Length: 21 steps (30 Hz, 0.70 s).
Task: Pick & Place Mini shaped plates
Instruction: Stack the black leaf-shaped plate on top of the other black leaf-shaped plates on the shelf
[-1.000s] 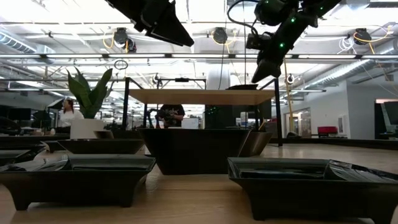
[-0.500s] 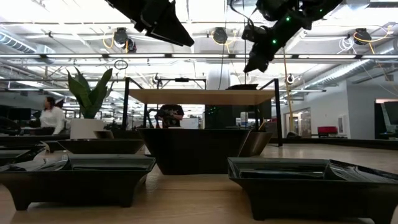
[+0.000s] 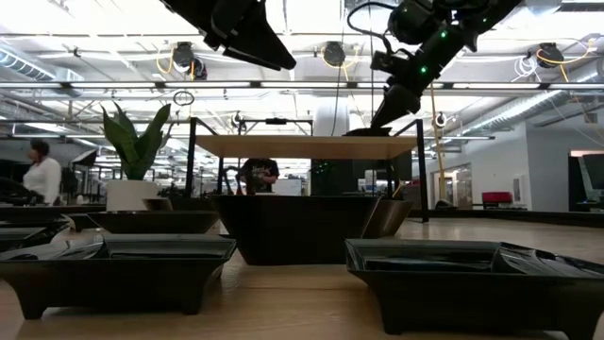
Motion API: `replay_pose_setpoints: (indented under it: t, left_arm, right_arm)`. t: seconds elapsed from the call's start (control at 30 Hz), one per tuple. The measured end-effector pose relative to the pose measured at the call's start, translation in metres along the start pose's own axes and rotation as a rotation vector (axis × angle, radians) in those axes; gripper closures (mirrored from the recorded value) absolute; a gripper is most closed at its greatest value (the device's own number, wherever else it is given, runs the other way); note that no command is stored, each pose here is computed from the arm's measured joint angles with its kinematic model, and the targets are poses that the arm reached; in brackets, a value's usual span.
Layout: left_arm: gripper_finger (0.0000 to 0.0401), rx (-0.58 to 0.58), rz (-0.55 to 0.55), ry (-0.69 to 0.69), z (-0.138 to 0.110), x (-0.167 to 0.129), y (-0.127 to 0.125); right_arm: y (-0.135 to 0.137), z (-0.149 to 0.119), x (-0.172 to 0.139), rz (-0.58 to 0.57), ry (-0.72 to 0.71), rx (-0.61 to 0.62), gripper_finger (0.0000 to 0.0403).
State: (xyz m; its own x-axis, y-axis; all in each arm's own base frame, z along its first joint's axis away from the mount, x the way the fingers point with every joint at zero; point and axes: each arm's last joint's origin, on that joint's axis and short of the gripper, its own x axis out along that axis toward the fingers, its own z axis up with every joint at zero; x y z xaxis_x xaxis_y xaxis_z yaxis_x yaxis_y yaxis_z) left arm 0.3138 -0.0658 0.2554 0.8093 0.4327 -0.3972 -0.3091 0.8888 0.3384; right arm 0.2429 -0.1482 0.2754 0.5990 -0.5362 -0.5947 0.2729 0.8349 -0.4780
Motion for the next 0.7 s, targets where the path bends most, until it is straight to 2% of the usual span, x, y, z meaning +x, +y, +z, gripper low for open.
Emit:
replay_pose_setpoints:
  t: [0.3,0.7]
  left_arm:
    - [0.0132,0.0,-0.001,0.0,0.0001,0.0,0.0]
    - [0.0132,0.0,-0.001,0.0,0.0001,0.0,0.0]
  right_arm:
    - [-0.0079,-0.005,0.0011,-0.036,0.029,-0.026,0.0313]
    - [-0.0054,-0.0086,0.0037,-0.014,0.066,-0.04,0.0364]
